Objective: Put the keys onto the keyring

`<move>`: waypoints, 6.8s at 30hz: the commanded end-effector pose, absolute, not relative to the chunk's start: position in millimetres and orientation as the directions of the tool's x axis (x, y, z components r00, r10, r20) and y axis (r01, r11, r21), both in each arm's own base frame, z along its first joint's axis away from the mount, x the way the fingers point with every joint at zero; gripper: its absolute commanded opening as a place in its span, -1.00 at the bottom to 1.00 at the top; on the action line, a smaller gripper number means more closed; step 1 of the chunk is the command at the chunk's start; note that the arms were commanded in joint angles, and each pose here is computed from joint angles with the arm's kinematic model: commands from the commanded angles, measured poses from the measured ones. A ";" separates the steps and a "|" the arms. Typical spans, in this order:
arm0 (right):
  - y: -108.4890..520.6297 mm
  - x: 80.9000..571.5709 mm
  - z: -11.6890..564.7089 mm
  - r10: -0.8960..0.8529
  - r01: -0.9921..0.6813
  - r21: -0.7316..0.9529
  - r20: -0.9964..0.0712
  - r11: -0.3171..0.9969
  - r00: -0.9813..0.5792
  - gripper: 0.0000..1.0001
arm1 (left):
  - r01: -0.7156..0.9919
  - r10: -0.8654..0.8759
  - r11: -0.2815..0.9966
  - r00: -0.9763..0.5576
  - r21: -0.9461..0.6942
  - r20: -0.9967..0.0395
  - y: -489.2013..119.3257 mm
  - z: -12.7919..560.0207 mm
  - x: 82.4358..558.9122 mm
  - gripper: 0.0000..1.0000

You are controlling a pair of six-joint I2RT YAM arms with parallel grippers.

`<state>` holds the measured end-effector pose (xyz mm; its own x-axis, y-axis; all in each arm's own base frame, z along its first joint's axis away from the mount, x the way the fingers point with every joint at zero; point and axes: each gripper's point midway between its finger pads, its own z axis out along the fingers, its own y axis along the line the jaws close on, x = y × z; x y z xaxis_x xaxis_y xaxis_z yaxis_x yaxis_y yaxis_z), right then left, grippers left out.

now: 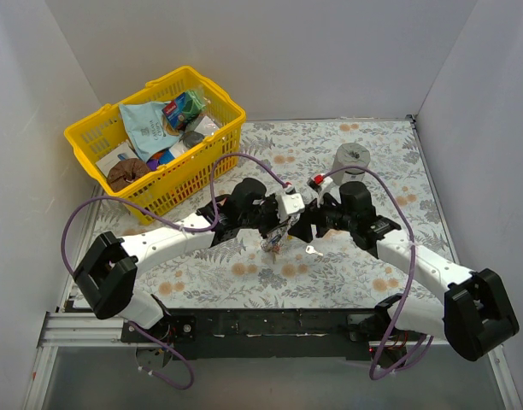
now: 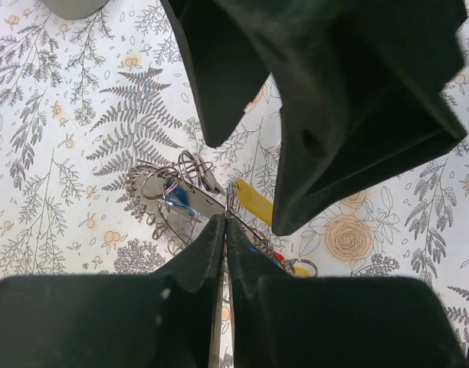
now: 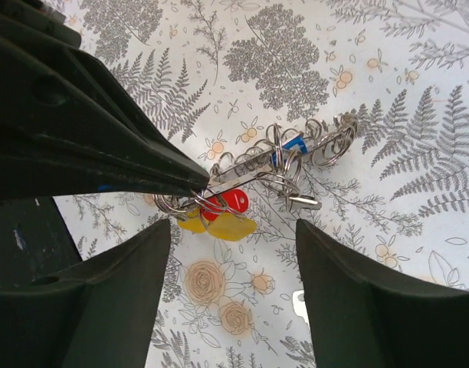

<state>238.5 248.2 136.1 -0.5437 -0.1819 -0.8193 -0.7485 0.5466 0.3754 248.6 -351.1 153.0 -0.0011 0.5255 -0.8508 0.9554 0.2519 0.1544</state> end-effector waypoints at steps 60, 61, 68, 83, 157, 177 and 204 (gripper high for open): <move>268.6 219.7 193.1 -0.075 -0.976 0.078 -0.993 0.203 -0.095 -0.06 | 0.995 0.360 0.077 0.026 0.058 -0.932 -345.7 183.8 231.4 -1.00; 267.5 222.5 193.6 -0.074 -0.973 0.075 -0.993 0.218 -0.093 -0.06 | 0.995 0.361 0.077 0.025 0.056 -0.932 -345.4 184.0 231.6 -1.00; 267.5 228.1 199.7 -0.066 -0.971 0.064 -0.995 0.231 -0.081 -0.05 | 0.996 0.360 0.068 0.026 0.054 -0.933 -345.9 185.1 230.4 -1.00; 269.5 217.5 185.7 -0.099 -0.977 0.120 -0.985 0.177 -0.139 -0.43 | 0.994 0.350 0.091 0.028 0.064 -0.936 -346.1 188.0 234.2 -1.00; 238.6 211.0 149.7 -0.399 -0.961 0.133 -0.889 0.242 -0.224 -0.97 | 0.982 0.343 -0.138 -0.075 -0.130 -0.936 -385.7 144.7 214.4 -0.59; 240.9 209.5 153.7 -0.388 -0.963 0.141 -0.894 0.231 -0.224 -0.97 | 0.986 0.376 -0.105 -0.083 -0.131 -0.923 -388.0 133.4 218.9 -1.00; 231.6 199.5 169.0 -0.210 -0.952 0.205 -0.944 0.226 -0.253 0.13 | 0.979 0.061 0.112 -0.178 -0.171 -0.982 -374.8 174.1 230.9 -1.00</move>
